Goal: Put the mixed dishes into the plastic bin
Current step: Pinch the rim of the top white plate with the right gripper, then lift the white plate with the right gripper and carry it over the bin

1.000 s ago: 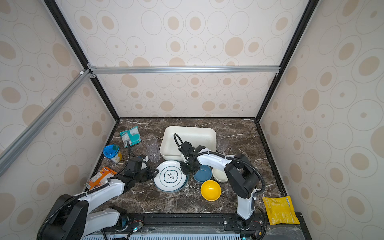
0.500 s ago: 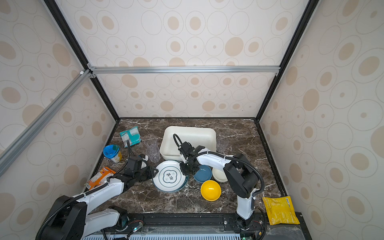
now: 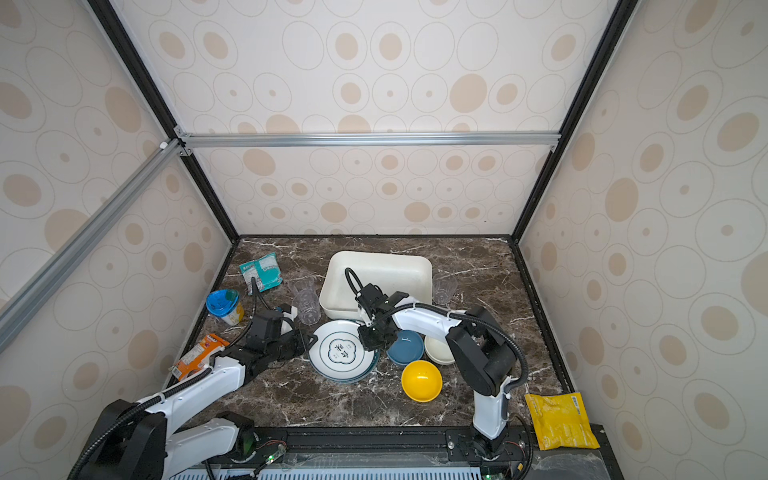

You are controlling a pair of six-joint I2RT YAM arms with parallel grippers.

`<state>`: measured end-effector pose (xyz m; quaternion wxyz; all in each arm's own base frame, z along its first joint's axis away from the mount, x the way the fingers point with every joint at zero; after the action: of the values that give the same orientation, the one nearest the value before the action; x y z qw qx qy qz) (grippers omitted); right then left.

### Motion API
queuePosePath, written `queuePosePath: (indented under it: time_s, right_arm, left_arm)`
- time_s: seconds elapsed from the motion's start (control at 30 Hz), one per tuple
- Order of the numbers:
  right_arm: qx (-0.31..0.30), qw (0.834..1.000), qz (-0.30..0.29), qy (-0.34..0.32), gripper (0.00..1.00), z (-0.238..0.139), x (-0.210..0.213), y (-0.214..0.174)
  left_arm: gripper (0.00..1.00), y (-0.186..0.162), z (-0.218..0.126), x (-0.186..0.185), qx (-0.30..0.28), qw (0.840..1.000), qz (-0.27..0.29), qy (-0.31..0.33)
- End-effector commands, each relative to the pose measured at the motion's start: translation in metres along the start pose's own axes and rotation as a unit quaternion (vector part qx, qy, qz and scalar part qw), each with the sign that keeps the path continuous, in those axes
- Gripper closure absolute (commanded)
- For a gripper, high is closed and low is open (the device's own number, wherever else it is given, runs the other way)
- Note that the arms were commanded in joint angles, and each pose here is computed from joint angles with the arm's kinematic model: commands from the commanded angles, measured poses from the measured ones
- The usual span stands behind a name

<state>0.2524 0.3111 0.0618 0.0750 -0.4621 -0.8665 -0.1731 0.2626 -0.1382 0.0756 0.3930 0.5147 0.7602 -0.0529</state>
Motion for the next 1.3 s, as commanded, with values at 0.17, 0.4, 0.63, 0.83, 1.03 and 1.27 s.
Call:
queuePosePath:
  time_s: [0.17, 0.4, 0.63, 0.83, 1.03, 1.27]
  right_arm:
    - [-0.009, 1.0, -0.014, 0.007, 0.73, -0.004, 0.01, 0.005]
    - [-0.019, 1.0, -0.011, -0.005, 0.73, -0.01, 0.006, 0.005]
    - [-0.045, 0.999, -0.01, -0.024, 0.69, -0.029, 0.001, 0.006]
    - [-0.068, 0.997, -0.008, -0.032, 0.67, -0.05, 0.001, 0.008]
    - [-0.101, 0.994, 0.001, -0.036, 0.67, -0.08, -0.002, 0.012]
    - [-0.143, 0.989, 0.031, -0.027, 0.65, -0.119, -0.012, 0.024]
  left_arm:
    - [0.99, 0.006, -0.006, -0.009, -0.003, 1.0, 0.011, 0.003]
    - [1.0, 0.007, -0.01, -0.012, -0.005, 1.0, 0.016, -0.006]
    - [1.0, 0.008, -0.018, -0.025, -0.02, 0.998, 0.018, -0.052]
    - [1.0, 0.01, -0.027, -0.032, -0.028, 0.997, 0.022, -0.071]
    - [1.0, 0.016, -0.039, -0.045, -0.035, 0.995, 0.024, -0.089]
    - [1.0, 0.04, -0.053, -0.074, -0.067, 0.99, 0.019, -0.12]
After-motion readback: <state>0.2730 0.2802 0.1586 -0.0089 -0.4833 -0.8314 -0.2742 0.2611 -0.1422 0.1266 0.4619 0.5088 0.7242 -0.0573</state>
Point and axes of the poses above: each gripper's point midway between its finger pads, its own z axis out along the fingers, its own x axis along the line the jaws close on, y = z × x, the point moved 1 cm from there along -z, back along the fingers, and after that the axes turned 9 degrees about -z, right-handed, at the moved point
